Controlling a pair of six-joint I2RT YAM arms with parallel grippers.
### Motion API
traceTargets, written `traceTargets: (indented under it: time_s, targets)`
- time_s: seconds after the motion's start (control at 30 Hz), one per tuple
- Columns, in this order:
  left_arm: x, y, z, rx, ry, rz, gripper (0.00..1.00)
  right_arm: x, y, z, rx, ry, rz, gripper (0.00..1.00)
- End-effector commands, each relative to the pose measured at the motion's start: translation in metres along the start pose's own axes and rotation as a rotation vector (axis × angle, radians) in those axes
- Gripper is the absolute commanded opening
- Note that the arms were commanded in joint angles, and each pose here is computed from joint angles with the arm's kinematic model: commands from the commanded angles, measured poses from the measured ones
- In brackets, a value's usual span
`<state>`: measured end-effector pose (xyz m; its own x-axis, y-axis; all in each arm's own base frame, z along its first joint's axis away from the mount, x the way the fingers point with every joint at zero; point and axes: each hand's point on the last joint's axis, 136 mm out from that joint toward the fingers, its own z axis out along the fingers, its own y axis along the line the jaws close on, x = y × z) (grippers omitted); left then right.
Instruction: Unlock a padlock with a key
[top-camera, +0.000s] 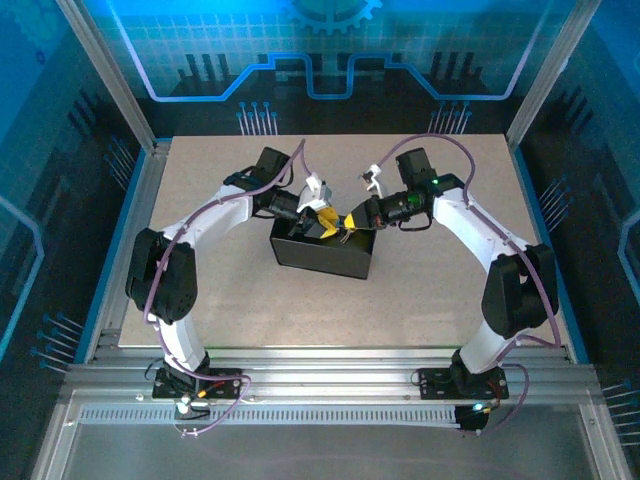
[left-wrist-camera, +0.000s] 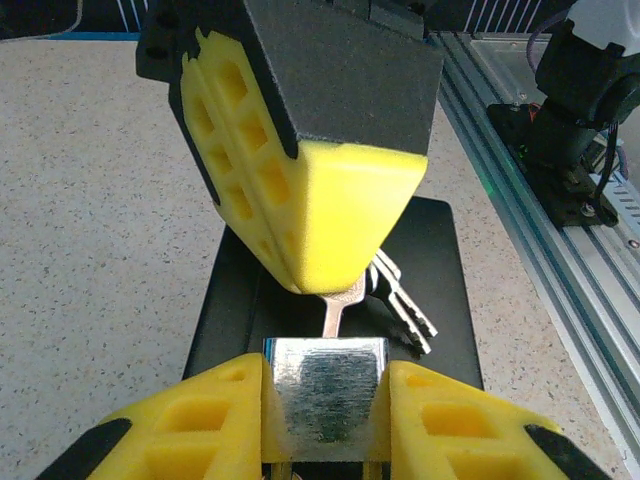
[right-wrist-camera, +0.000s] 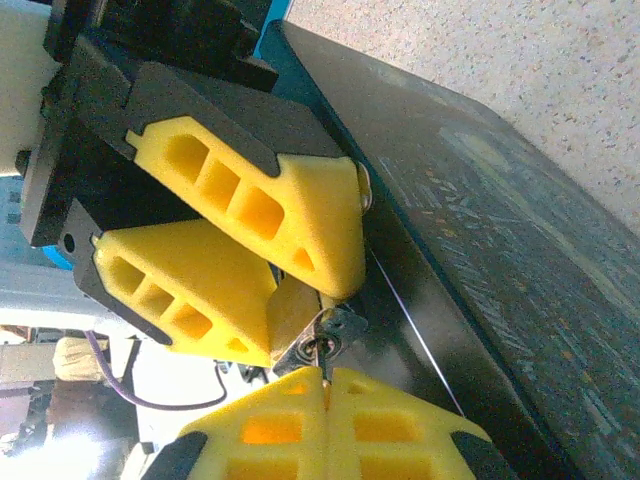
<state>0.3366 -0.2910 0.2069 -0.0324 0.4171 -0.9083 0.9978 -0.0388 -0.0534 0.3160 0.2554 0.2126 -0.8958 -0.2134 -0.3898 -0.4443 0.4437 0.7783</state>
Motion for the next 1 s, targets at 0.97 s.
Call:
traceTargets:
  time_s: [0.97]
  targets:
    - [-0.006,0.029,-0.002,-0.127,-0.001,0.108,0.0,0.015,0.029,0.002,-0.168,0.032,0.256,0.25]
